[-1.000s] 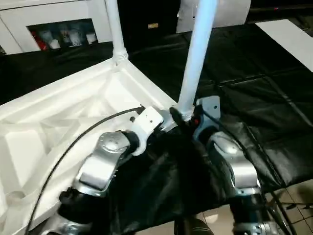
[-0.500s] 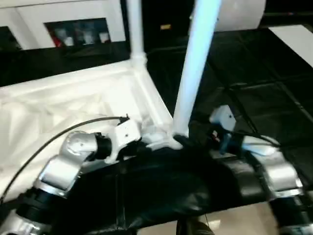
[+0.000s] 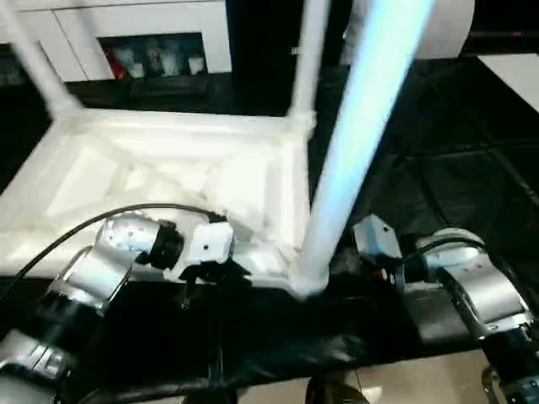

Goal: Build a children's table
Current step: Rotate leg to tighten

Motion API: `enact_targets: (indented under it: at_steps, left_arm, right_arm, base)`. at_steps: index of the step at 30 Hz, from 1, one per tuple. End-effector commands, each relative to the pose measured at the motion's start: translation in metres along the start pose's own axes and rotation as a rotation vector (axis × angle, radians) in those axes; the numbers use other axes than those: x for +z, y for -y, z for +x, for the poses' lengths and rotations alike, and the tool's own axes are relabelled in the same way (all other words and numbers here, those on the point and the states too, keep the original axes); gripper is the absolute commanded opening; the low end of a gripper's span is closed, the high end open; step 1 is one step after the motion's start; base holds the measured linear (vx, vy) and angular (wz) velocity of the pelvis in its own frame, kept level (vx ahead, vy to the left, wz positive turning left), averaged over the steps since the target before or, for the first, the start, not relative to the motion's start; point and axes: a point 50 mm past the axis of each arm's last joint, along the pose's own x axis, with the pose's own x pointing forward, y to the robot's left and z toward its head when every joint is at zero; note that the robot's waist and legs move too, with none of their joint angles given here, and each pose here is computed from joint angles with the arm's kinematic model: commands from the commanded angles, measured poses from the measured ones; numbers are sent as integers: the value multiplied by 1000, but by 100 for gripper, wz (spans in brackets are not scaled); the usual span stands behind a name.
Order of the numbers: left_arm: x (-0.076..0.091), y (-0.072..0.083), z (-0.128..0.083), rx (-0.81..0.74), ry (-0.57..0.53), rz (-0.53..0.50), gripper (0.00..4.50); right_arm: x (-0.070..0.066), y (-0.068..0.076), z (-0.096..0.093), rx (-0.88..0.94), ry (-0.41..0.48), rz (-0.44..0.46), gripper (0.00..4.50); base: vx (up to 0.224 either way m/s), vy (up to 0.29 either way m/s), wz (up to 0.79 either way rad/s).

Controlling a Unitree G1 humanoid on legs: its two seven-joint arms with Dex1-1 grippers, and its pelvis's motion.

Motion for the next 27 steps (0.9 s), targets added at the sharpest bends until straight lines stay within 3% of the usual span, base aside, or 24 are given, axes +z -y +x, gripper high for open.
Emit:
enact_targets:
  at_steps: [1, 8, 15, 20, 26, 27]
  left_arm:
    - [2, 4, 11, -99, -31, 47, 0]
    - [3, 0, 14, -131, -18, 73, 0]
    - [3, 0, 12, -92, 22, 33, 0]
    - [7, 1, 9, 121, 80, -101, 0]
    - [28, -6, 30, 492, 193, -344, 0]
    - [28, -6, 30, 492, 193, -344, 0]
  right_arm:
    - [-2, -2, 3, 56, -12, 0, 367]
    - [-3, -3, 9, 95, -6, -3, 316]
    - [-3, -8, 10, 93, 38, 49, 273]
    - [-4, -11, 21, -58, 120, 167, 269]
    - [-4, 2, 59, -430, 200, 324, 268]
    - [-4, 2, 59, -430, 200, 324, 267]
  base:
    - [0, 0, 0]
    - [0, 0, 0]
    - [0, 0, 0]
    - [0, 0, 0]
    - [0, 0, 0]
    - [0, 0, 0]
